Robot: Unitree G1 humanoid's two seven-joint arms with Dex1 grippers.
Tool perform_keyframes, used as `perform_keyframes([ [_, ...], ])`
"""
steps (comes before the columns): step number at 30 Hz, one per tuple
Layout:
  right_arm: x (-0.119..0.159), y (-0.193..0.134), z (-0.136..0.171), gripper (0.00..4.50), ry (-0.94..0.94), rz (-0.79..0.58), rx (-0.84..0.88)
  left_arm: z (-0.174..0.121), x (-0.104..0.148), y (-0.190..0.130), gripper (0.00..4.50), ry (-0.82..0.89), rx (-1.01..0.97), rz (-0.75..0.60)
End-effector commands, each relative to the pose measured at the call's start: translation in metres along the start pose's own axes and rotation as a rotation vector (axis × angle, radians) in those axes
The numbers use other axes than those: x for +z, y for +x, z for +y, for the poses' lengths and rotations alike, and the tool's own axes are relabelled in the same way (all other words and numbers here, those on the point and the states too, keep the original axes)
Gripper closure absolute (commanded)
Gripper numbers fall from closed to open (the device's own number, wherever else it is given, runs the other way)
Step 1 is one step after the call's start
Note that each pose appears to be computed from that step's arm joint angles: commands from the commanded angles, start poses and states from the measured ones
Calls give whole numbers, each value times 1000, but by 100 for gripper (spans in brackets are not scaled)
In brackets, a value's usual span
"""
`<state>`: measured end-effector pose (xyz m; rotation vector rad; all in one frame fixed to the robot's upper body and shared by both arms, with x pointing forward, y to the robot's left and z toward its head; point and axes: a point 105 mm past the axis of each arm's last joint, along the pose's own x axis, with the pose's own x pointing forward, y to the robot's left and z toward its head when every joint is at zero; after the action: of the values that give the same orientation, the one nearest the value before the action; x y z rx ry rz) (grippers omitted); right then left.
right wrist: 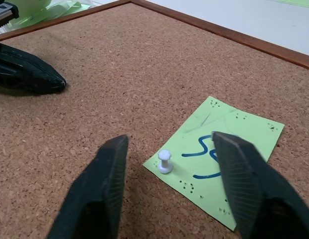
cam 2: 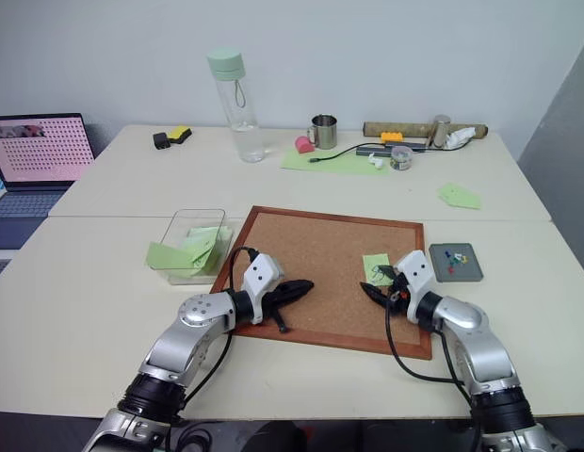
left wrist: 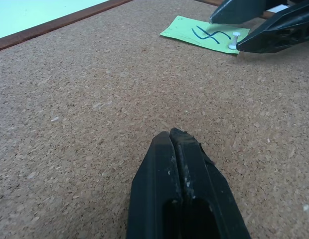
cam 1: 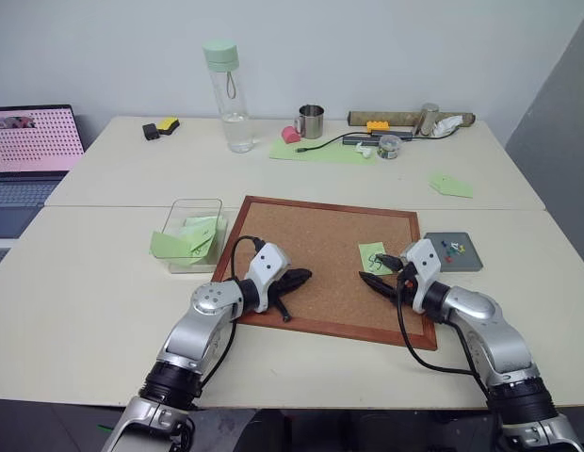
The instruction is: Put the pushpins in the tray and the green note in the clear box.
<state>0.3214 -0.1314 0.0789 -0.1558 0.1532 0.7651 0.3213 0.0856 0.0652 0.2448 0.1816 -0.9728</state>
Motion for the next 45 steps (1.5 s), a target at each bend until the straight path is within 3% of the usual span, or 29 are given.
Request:
perform_keyframes([
  [1,9,-1,-3,275,-28,-39,-3,-6,-30,-4,450,-55,-4,111],
  [9,7,-2,-2,444,-39,-30,5,-5,-30,-5,450,-61,3,106],
  [13,10,-3,1,449,-41,-36,24,-4,-30,-4,450,-67,9,103],
  [22,56,-12,10,449,-182,-122,75,0,-26,-2,450,-117,33,89],
  [29,73,-14,16,449,-398,-129,93,2,22,-11,450,-233,0,-63],
  [33,81,-12,19,450,-468,-155,96,-5,52,-17,369,-454,-81,-204],
  [38,87,-9,24,450,-525,-182,112,-13,73,-15,267,-672,-155,-312],
  [45,96,-9,33,450,-574,-210,149,-18,85,10,124,-866,-180,-381],
])
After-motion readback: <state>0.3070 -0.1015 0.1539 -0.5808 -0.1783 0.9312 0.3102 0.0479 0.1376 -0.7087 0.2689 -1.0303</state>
